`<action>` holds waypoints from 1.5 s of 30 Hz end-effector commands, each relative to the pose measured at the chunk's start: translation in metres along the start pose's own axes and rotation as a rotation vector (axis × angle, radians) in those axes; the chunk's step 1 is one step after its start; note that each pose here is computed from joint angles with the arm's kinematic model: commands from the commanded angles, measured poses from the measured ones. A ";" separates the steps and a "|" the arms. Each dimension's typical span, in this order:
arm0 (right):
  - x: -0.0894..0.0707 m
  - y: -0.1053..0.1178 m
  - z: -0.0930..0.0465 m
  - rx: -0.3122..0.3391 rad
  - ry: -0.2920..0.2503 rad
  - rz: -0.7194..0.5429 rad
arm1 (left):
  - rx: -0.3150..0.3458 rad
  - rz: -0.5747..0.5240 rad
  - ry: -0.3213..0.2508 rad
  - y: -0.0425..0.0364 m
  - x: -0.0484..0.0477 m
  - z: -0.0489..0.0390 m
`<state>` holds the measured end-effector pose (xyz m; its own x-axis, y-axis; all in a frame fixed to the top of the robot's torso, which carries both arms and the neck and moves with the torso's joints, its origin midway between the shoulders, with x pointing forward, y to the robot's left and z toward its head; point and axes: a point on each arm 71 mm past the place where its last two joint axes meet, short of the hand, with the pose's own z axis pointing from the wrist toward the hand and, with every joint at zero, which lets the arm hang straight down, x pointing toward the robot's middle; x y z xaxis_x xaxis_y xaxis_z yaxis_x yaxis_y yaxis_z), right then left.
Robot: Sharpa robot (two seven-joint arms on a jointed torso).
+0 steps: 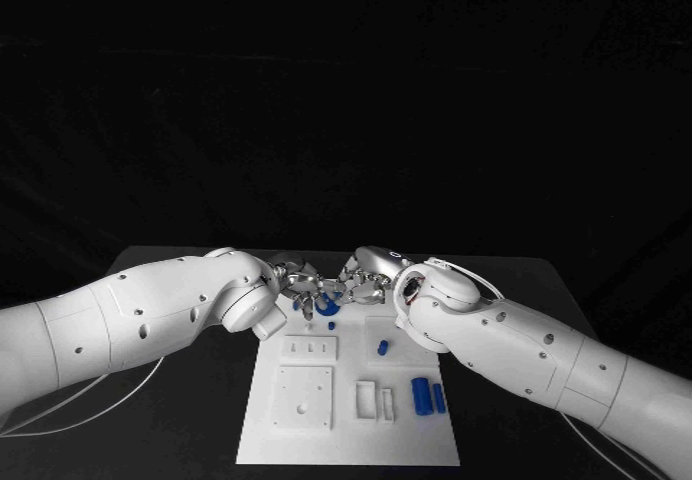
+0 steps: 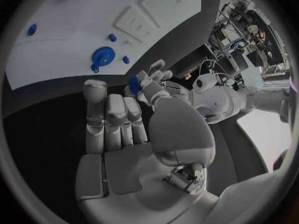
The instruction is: Assemble the parts on the task board
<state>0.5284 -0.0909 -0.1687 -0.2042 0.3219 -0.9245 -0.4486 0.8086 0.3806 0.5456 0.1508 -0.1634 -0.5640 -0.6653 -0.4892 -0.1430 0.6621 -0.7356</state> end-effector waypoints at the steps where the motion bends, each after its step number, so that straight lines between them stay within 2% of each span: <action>1: 0.002 0.004 0.000 -0.014 0.016 -0.009 | 0.011 -0.002 0.019 -0.0028 0.0022 0.0011; 14: 0.003 0.005 0.000 -0.015 0.016 -0.008 | -0.003 -0.017 0.045 -0.0004 0.0022 0.0063; 24: 0.003 0.005 0.001 -0.013 0.013 -0.007 | -0.015 -0.006 0.077 0.0000 0.0059 0.0063; 45: 0.005 0.004 0.002 -0.012 0.017 -0.006 | -0.012 0.020 0.104 0.0005 0.0076 0.0055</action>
<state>0.5279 -0.0887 -0.1745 -0.2212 0.3080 -0.9253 -0.4397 0.8154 0.3765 0.5494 0.1495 -0.1670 -0.6132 -0.6428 -0.4592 -0.1543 0.6675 -0.7284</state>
